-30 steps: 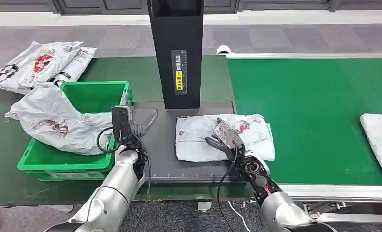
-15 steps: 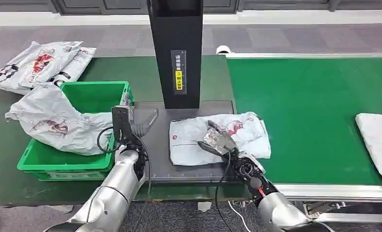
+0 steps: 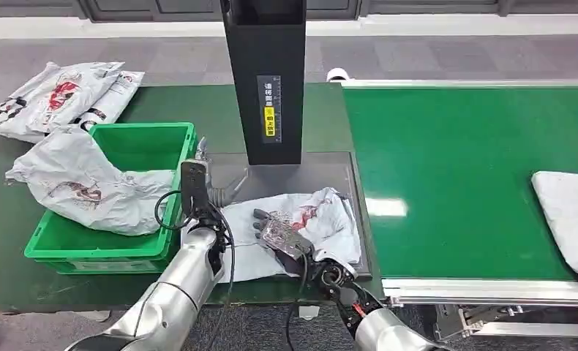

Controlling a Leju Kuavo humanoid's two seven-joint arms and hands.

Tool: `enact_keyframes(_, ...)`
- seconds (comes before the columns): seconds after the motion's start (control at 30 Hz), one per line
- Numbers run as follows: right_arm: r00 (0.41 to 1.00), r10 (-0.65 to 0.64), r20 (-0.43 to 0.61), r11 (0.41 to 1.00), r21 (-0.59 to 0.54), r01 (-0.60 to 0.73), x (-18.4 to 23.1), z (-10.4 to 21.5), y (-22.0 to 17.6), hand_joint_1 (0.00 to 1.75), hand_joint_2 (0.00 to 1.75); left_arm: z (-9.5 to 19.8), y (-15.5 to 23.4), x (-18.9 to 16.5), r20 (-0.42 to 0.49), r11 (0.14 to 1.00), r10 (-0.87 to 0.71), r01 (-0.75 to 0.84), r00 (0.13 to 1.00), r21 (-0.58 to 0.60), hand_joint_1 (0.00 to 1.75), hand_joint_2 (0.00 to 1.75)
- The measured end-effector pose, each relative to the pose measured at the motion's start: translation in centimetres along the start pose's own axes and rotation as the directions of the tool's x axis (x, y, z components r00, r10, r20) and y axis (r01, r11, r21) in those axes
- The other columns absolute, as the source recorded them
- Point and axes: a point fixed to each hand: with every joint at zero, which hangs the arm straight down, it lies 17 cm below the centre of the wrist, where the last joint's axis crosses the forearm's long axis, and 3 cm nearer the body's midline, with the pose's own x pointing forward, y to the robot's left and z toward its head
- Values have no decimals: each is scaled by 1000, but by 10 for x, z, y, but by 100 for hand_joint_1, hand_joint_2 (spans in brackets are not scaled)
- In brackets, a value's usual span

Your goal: Moved the parcel from conveyor to table for the left to box.

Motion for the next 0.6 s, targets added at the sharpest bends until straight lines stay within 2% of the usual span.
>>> enact_keyframes(0.13,1000,20,-15,999,-42,-21,4,-7,1,0,175,1,-2,0,0,1000,-6,6,1000,-6,0,175)
enact_keyframes(0.23,998,57,26,989,-135,-53,11,-9,-15,0,175,1,-1,-1,0,1000,-9,9,1000,-3,0,175)
enact_keyframes(0.37,996,75,57,982,-180,-63,17,-8,-21,0,175,2,-1,-2,-1,1000,-13,13,1000,-6,0,175)
enact_keyframes(0.47,985,113,130,946,-318,-66,34,-4,-47,0,175,6,-7,-3,10,998,-42,43,999,-39,0,175)
enact_keyframes(0.53,977,150,154,900,-431,-70,45,4,-73,0,175,9,-12,-4,21,995,-69,71,997,-72,0,175)
enact_keyframes(0.57,972,169,161,869,-489,-70,49,10,-88,0,175,11,-16,-4,30,992,-87,89,996,-91,0,0)
enact_keyframes(0.6,968,184,171,836,-546,-63,54,18,-103,0,175,12,-21,-4,36,987,-107,111,994,-113,0,0)
